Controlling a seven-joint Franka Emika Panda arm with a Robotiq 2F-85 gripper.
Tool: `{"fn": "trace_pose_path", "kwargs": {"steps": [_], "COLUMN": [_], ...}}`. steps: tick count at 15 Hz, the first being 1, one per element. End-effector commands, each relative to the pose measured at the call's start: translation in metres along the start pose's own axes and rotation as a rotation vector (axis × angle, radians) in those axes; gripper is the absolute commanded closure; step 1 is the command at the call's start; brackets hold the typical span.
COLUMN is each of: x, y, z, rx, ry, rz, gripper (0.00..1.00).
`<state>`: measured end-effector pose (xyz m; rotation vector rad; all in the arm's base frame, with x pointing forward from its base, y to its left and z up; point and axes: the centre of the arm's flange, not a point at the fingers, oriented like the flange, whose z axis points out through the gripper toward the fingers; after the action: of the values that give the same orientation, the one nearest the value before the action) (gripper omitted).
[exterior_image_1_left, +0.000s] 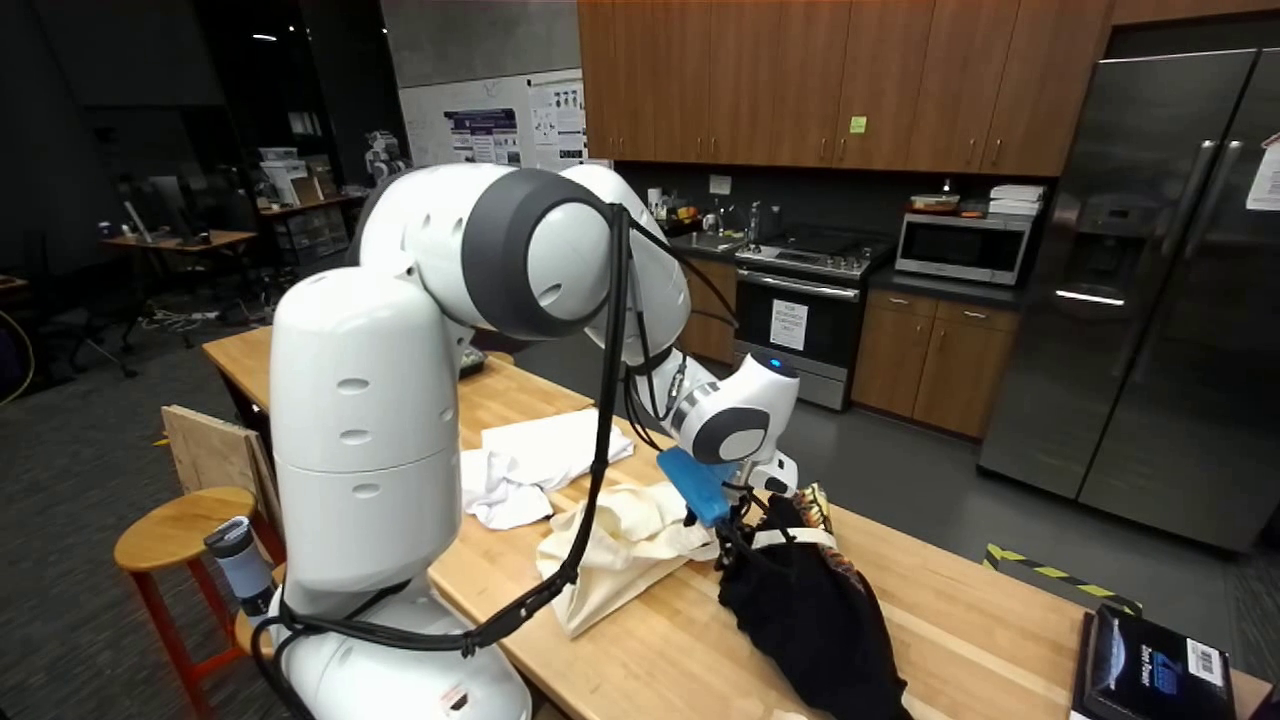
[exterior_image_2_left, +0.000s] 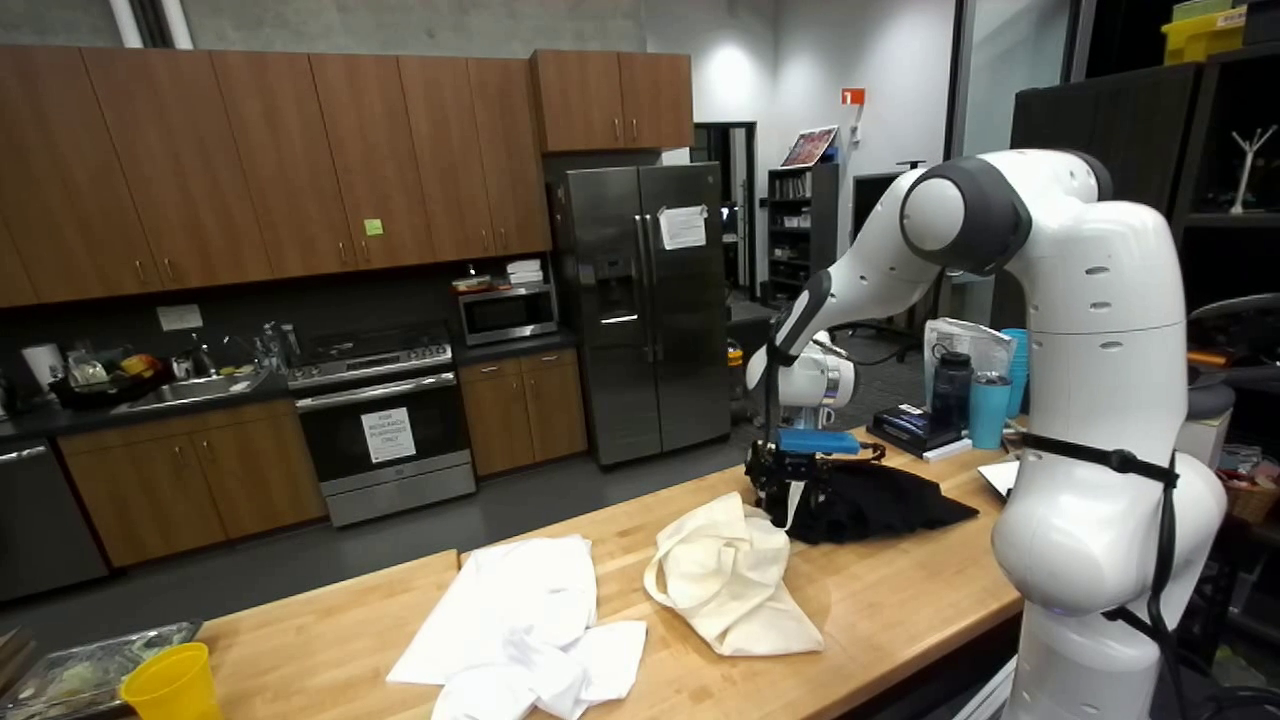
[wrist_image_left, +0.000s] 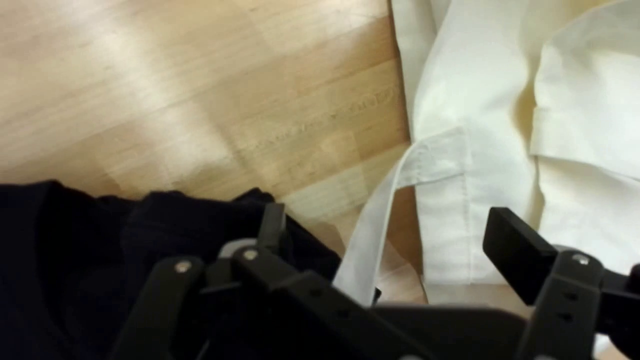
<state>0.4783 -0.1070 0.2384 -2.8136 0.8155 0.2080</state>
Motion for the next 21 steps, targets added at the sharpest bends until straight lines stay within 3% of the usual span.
{"fn": "trace_pose_path", "kwargs": {"steps": [1, 5, 11, 12, 13, 19, 21], "x": [0.002, 0.018, 0.031, 0.033, 0.034, 0.038, 0.039], "y": [0.025, 0.038, 0.026, 0.025, 0.024, 0.012, 0.005], "z": [0.011, 0.005, -0.011, -0.013, -0.014, -0.022, -0.025], "rx": [-0.035, -0.068, -0.074, -0.074, -0.068, -0.063, -0.06], "ry": [-0.018, 0.037, 0.123, 0.129, 0.133, 0.133, 0.13], "rz": [0.006, 0.01, -0.023, -0.026, -0.023, -0.049, -0.064], "gripper": [0.0, 0.0, 0.0, 0.03, 0.27, 0.0, 0.0]}}
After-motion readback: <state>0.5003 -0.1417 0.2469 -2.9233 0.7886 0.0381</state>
